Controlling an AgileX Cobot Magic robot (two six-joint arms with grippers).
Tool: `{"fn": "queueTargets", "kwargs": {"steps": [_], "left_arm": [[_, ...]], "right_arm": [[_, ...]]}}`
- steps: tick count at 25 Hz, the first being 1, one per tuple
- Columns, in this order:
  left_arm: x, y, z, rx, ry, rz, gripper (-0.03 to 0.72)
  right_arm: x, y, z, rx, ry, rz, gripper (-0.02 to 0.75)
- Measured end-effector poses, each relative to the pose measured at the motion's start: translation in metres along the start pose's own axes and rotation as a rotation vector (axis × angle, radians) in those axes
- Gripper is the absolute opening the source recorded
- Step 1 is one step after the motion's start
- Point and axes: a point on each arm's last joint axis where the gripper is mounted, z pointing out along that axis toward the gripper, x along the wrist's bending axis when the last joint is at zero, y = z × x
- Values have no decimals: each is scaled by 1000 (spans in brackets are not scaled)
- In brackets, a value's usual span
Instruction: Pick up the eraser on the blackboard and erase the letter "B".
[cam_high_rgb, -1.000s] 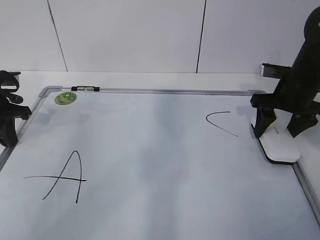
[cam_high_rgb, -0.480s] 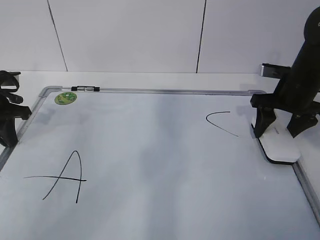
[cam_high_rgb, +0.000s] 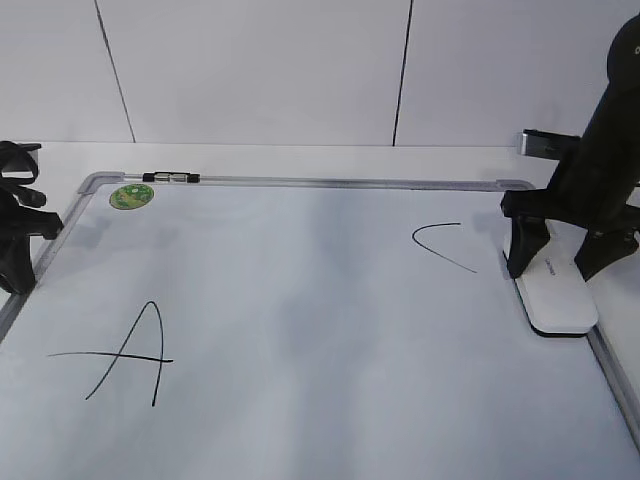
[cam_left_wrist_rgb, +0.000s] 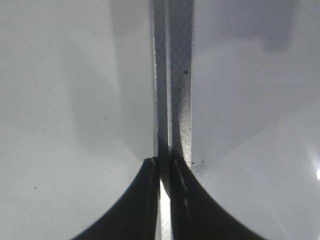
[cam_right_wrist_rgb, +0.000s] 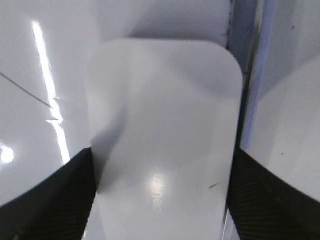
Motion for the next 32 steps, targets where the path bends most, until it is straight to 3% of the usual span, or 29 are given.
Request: {"fn": "queueTargets", "kwargs": {"steps": [6,13,19,22,27,32], "left_arm": [[0,0,0,0,0,0,31],[0,0,0,2,0,0,31],[0,0,0,2,0,0,41],[0,0,0,2,1,1,87],[1,0,0,3,14,9,232],[1,1,-3,19,5,6,272]], "right_arm": [[1,1,-3,7,4,-1,650],[7,20,-39,-127,9,-22,648],[10,22,-44,-141,40,5,600],[14,22,-44,-140,78,16,581],[17,16,-63,-185,89,10,575],[22,1,-98,-269,96,-6,574]]}}
